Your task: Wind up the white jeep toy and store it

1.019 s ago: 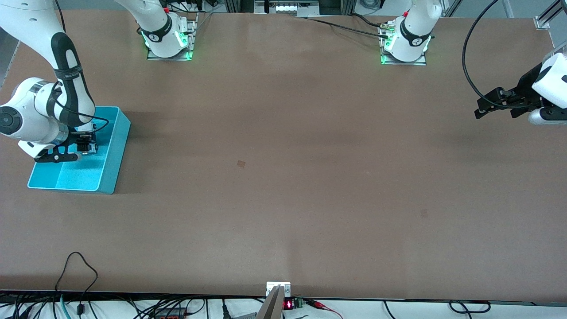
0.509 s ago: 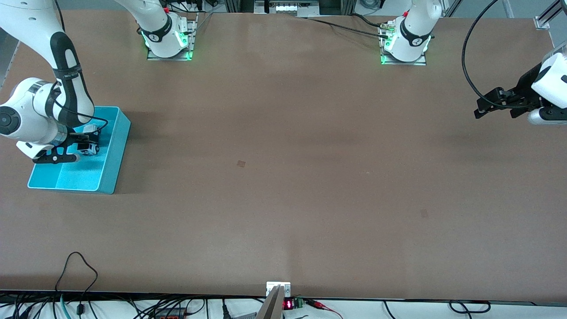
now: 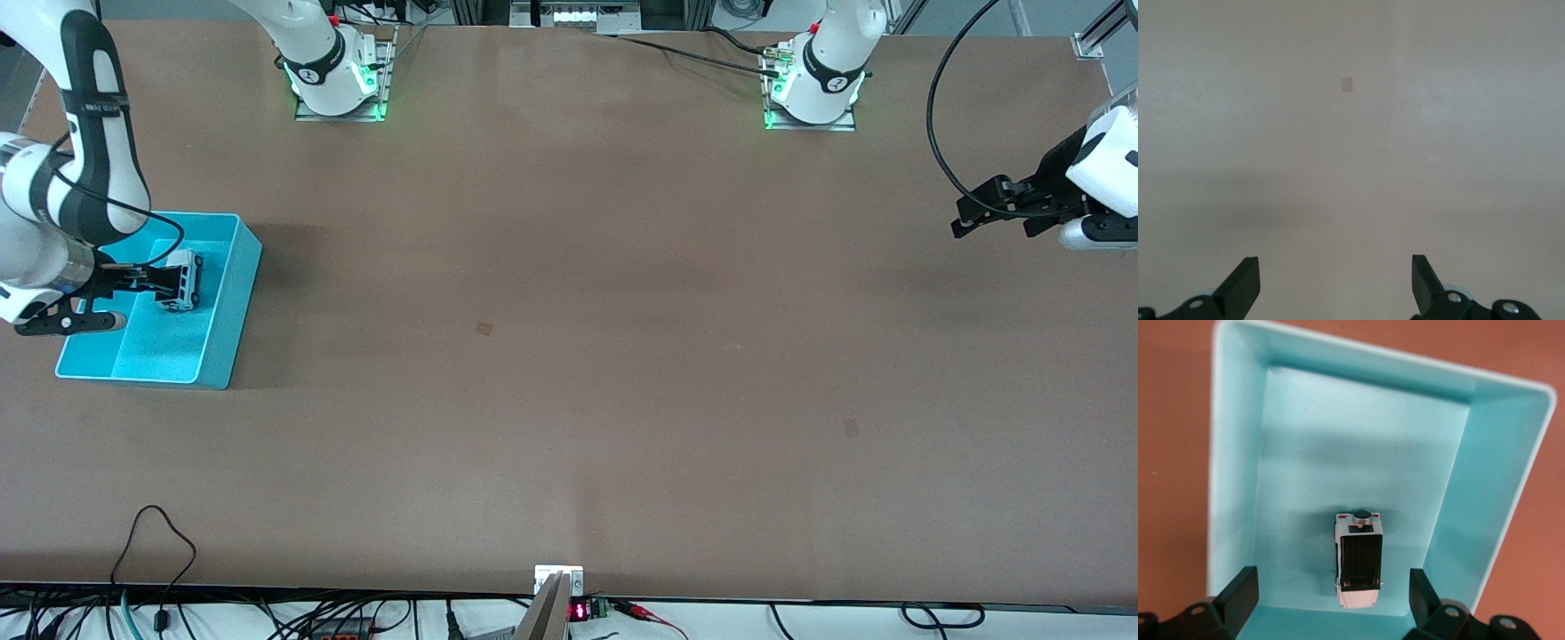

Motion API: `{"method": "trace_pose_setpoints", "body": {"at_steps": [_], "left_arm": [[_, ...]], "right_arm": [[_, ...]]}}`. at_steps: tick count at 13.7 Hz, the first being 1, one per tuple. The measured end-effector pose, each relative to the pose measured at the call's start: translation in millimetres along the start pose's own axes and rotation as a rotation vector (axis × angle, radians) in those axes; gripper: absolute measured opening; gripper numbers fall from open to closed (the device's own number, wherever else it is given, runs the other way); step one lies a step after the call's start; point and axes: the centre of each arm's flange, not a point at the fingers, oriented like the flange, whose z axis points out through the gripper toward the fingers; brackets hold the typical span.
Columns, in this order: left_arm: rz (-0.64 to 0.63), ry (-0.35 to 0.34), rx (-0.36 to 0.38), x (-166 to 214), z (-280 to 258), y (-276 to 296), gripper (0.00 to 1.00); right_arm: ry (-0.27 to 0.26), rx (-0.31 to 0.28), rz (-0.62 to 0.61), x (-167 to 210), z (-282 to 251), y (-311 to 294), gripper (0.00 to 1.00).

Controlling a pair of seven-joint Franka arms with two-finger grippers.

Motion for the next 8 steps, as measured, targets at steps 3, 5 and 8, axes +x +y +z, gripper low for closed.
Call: {"method": "trace_pose_setpoints", "body": {"at_steps": [3,5,8], "left_arm": [[0.02,-0.001,0.007,-0.5,0.6,9.0,1.0],[0.026,0.0,0.01,-0.6,0.5,11.9,1.0],[0.023,0.0,0.011,-0.5,0.3,10.1,1.0]], "right_arm": [[0.054,0.03,-0.035,-2.5,-60.5,-13.9,1.0],[0.057,0.062,-0.091,-5.2,-114.1,-41.1,1.0],[0.042,0.082,-0.167,-12.6,-203.0,-78.2,1.0]]}}
